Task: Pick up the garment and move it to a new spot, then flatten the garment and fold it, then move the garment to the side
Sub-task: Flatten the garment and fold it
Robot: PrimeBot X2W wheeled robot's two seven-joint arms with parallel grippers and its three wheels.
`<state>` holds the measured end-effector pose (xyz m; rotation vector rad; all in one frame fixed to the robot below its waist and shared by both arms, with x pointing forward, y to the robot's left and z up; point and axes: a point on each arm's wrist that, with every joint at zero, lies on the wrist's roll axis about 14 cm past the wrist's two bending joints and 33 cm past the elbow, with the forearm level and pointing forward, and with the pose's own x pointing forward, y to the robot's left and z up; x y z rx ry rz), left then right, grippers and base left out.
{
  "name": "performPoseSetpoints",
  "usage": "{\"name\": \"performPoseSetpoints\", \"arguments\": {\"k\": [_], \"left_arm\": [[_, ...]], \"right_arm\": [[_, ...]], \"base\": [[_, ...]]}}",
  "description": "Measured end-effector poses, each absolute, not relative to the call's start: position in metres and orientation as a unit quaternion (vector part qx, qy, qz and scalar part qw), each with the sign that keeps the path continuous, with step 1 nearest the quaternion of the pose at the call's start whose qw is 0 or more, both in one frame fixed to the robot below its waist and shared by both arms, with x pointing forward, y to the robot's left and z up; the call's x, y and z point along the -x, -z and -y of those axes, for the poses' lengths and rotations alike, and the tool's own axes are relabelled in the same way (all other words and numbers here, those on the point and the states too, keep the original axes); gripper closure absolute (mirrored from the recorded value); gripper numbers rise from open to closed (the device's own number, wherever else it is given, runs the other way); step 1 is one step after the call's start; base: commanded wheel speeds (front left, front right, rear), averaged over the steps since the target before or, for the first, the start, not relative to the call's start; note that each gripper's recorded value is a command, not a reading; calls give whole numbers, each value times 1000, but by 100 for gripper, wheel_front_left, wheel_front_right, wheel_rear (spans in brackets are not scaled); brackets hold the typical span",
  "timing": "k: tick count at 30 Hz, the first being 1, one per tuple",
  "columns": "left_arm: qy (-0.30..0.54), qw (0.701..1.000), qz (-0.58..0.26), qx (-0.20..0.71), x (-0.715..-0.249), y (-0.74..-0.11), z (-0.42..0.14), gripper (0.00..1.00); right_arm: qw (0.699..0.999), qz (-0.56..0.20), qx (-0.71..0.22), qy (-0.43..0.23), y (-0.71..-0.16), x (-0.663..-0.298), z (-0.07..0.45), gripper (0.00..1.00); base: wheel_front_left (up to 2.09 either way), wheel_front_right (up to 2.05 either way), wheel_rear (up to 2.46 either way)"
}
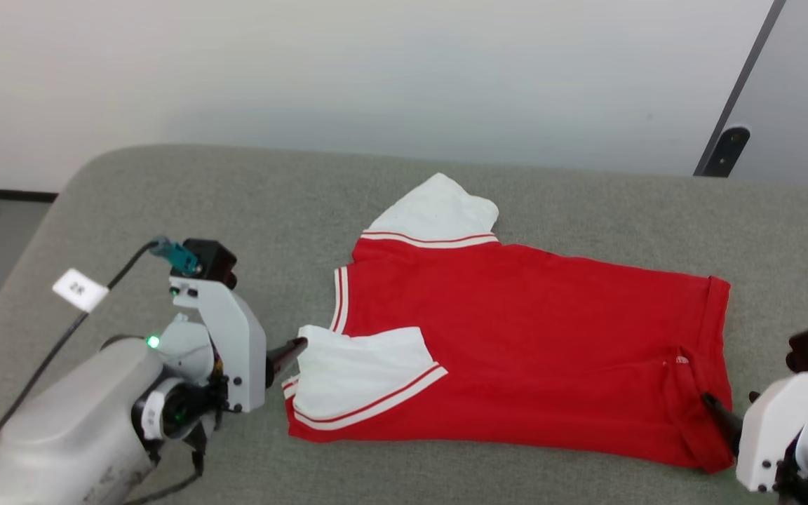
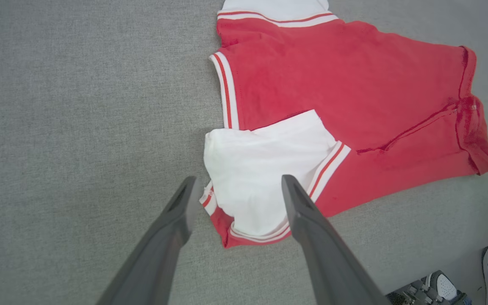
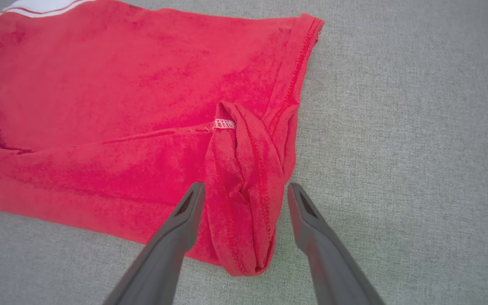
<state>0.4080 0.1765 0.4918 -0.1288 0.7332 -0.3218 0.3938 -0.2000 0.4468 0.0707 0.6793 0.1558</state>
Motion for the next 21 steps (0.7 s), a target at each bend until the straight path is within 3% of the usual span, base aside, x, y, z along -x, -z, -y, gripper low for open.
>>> {"name": "performPoseSetpoints", "arguments": {"k": [13, 21], "left_arm": [[163, 952, -250, 74, -403, -524, -182, 0], [177, 957, -222, 59, -415, -532, -176, 0]], "right_arm": [[985, -131, -52, -103, -499, -395, 180, 0], [994, -5, -39, -101, -526, -390, 179, 0]], "base": [[0, 0, 0], [0, 0, 0]]}}
